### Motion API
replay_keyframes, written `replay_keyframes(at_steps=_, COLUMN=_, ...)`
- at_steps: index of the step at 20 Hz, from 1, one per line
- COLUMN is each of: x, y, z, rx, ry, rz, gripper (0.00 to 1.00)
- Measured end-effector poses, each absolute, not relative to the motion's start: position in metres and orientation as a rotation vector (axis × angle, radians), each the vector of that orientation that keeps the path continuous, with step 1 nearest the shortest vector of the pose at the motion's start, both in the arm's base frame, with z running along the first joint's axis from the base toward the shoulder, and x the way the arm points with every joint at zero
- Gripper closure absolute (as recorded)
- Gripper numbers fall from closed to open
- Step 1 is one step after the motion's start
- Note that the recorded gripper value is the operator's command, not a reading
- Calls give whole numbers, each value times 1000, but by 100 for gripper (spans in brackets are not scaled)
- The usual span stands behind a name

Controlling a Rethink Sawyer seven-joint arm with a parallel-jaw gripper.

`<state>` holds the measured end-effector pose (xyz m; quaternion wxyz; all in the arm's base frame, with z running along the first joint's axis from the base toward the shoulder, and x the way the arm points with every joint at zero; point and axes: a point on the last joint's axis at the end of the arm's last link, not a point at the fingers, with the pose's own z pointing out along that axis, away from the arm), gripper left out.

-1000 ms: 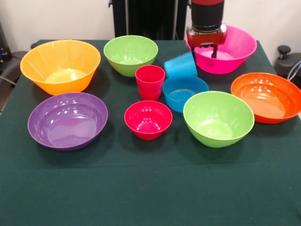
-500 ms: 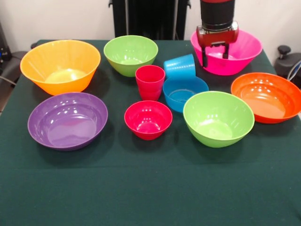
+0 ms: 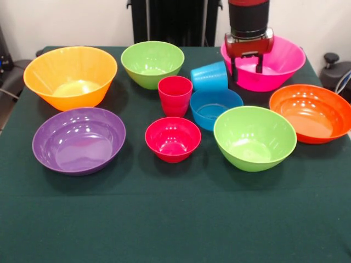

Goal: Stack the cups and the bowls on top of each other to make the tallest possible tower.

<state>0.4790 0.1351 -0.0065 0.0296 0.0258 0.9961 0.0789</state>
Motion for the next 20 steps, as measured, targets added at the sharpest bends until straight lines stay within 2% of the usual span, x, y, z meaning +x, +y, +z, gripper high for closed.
replay_keyframes(at_steps=10, x=493, y=130, z=22, rx=79, ry=3241, rz=266, gripper=0)
replay_keyframes(at_steps=15, x=501, y=131, z=47, rx=209, ry=3322, rz=315, gripper=0)
replay_keyframes(at_steps=20, x=511, y=139, z=55, rx=370, ry=3311, rz=342, gripper=0)
